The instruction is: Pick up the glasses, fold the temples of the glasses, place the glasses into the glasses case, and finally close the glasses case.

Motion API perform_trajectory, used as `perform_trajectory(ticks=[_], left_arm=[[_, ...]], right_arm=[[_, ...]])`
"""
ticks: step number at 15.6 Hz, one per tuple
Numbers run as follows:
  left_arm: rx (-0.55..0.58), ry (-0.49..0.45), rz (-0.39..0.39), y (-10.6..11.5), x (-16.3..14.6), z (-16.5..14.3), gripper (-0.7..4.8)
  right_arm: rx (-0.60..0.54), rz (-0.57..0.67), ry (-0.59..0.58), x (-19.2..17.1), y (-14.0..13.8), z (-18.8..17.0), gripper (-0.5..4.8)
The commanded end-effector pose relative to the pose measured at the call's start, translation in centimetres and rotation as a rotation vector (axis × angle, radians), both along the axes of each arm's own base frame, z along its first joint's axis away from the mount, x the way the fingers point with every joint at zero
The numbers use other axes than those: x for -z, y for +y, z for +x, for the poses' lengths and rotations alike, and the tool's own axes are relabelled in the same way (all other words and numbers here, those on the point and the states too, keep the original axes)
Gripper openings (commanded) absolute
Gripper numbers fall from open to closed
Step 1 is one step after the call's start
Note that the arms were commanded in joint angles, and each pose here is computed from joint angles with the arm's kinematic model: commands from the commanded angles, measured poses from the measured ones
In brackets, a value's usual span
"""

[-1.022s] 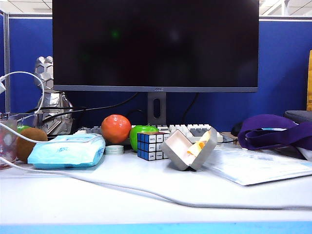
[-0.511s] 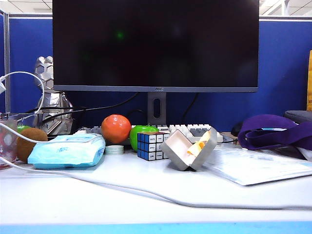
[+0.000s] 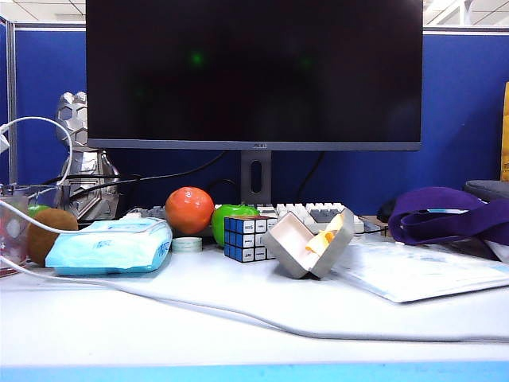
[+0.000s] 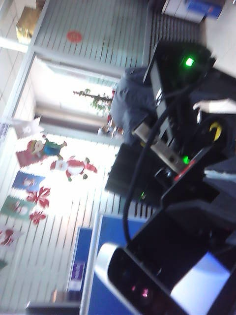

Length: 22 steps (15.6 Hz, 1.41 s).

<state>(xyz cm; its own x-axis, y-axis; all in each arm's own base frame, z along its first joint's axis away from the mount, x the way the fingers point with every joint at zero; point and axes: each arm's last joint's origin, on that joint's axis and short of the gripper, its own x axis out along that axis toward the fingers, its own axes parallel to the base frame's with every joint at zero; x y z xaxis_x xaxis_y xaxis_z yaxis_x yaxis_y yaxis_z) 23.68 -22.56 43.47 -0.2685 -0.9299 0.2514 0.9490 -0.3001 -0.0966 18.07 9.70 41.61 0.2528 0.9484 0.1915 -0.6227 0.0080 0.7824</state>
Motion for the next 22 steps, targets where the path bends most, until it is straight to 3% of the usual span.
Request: perform_trajectory(ticks=[1,4,7,8,10,12,13,17,18,19,20,22], left_arm=[[-0.078,-0.006,-0.065,0.2,-0.3,0.2,-0.06],[-0.121,-0.015,-0.096,1.2,-1.1,0.0,-0.06],[-0.228,0.08,-0.032,2.0,-0.2,1.6,-0.06],[-0.311,0.139,0.029,1.8,0.8,2.3,-0.06],[-0.626,0.27,0.238,1.6,3.9,3.6,-0.06],[-0.849,0.309,0.43,1.5,6.5,4.2,-0.06],[-0.906,0.355,0.526,0.9,8.3,4.7,-0.06],[-0.898,0.495,0.716,-1.5,15.2,7.8,-0.05],[-0.921,0.536,0.763,-1.7,16.7,8.3,0.19],[-0.938,0.562,0.803,-2.0,18.1,8.7,1.07],[-0.934,0.592,0.869,-2.4,20.3,9.2,2.41],[-0.944,0.64,0.941,-2.8,23.1,9.8,2.46]], right_arm=[[0.023,-0.053,-0.073,0.1,-0.1,-0.2,-0.06],[0.129,-0.127,-0.045,1.2,-0.9,0.6,-0.05],[0.307,-0.143,-0.046,1.3,-3.4,1.6,-0.05],[0.333,-0.145,-0.046,1.3,-3.9,1.7,-0.05],[0.409,-0.171,-0.093,1.2,-5.3,1.9,-0.05],[0.458,-0.187,-0.12,1.2,-5.7,2.0,-0.05],[0.494,-0.213,-0.151,1.3,-6.0,2.1,-0.05],[0.516,-0.245,-0.132,1.7,-6.1,2.2,-0.05],[0.515,-0.245,-0.132,1.7,-6.1,2.2,-0.06],[0.514,-0.246,-0.131,1.7,-6.1,2.2,-0.06],[0.514,-0.246,-0.131,1.7,-6.1,2.2,-0.06],[0.512,-0.247,-0.127,1.7,-6.1,2.2,-0.06]])
